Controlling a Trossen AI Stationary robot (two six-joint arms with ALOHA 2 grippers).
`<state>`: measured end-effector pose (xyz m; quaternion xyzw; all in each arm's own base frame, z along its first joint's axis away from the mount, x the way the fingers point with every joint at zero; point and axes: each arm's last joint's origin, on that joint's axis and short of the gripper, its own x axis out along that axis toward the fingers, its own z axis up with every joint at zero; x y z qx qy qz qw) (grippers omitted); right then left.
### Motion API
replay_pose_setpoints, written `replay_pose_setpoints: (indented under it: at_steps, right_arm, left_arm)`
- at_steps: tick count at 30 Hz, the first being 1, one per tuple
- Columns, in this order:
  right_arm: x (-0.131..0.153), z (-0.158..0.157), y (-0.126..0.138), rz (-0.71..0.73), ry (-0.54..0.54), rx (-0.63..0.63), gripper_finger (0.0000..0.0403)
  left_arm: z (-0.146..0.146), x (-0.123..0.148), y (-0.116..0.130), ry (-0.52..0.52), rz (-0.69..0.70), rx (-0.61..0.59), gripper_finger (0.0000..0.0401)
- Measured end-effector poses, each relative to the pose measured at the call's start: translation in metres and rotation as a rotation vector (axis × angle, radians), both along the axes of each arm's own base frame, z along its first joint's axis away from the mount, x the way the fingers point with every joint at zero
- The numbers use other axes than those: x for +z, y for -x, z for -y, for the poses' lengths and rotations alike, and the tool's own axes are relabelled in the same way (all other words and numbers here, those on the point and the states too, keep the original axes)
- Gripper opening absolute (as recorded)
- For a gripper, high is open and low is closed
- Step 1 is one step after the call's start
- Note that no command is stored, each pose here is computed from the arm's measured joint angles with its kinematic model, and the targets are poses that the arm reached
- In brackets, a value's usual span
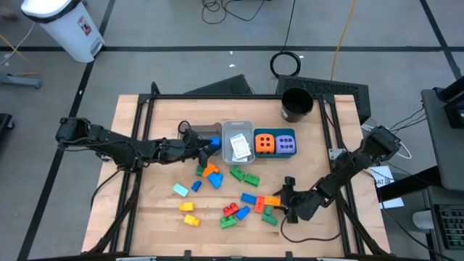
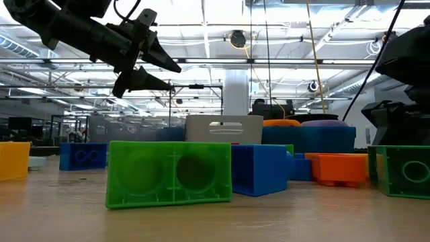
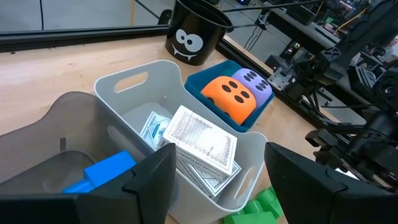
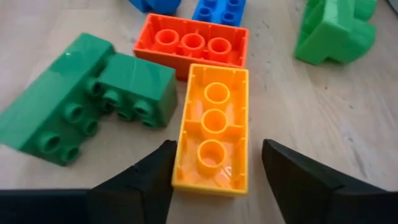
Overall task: Pick & Place Toys
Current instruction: Put the yellow game piece into the black bin
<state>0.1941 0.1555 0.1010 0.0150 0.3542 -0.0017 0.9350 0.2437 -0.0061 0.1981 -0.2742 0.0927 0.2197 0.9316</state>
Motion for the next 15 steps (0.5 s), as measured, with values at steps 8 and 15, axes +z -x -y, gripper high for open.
replay_pose_setpoints:
  at_steps: [8, 15]
  right_arm:
    - [0.002, 0.000, 0.000, -0.009, 0.035, 0.064, 0.0138]
    - [0.024, 0.007, 0.009, -0.013, 0.062, 0.102, 0.0135]
  left_arm:
    - [0.000, 0.000, 0.000, 0.000, 0.000, 0.000, 0.0253]
    - [0.000, 0.000, 0.000, 0.000, 0.000, 0.000, 0.0253]
